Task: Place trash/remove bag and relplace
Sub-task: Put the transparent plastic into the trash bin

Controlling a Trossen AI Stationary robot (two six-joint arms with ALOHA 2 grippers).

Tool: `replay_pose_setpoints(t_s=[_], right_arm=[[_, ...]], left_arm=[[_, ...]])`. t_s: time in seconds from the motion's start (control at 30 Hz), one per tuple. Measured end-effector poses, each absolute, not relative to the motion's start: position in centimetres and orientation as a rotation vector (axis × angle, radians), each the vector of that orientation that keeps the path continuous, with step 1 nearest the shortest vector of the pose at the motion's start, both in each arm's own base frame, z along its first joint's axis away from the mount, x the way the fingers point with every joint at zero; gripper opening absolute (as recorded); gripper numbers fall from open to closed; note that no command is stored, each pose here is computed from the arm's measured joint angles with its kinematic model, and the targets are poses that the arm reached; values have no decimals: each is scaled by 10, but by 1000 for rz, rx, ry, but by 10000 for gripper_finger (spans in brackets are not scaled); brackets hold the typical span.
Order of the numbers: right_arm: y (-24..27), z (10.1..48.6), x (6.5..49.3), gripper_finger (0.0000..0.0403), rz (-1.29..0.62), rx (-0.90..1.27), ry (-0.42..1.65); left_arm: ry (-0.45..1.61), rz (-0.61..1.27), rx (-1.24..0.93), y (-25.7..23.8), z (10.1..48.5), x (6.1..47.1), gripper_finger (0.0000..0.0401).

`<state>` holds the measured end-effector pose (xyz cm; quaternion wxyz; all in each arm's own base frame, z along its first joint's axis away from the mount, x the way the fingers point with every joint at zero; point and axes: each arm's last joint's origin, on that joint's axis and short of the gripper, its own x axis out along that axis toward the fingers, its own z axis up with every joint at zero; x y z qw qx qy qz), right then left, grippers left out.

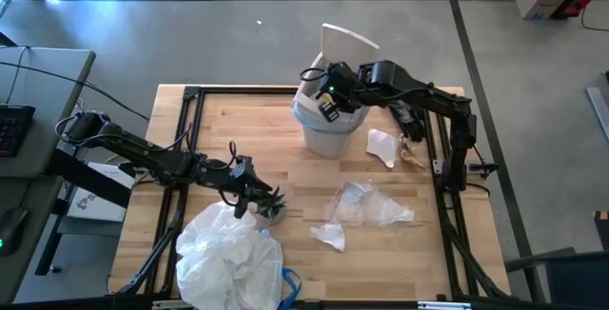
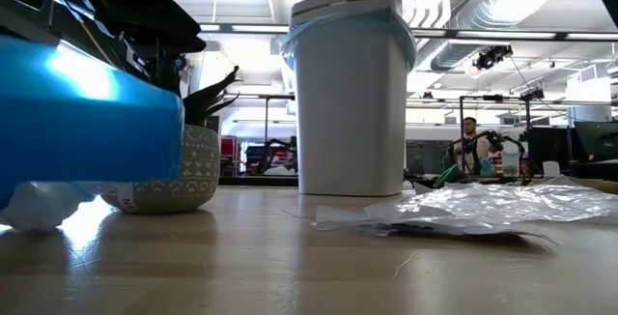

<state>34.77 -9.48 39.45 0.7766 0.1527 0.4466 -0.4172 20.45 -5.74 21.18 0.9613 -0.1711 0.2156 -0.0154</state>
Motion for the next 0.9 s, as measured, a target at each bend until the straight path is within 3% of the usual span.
replay_pose_setpoints(t_s=[0.27, 0.57, 0.9], right_arm=[[-88, 399, 348, 133, -921, 275, 939], [-57, 425, 337, 145, -923, 173, 807], [47, 455, 304, 145, -591, 237, 706]], left_arm=[[439, -29, -354, -57, 212, 204, 80], [440, -28, -354, -57, 211, 204, 80], [437, -16, -359, -57, 211, 204, 80]])
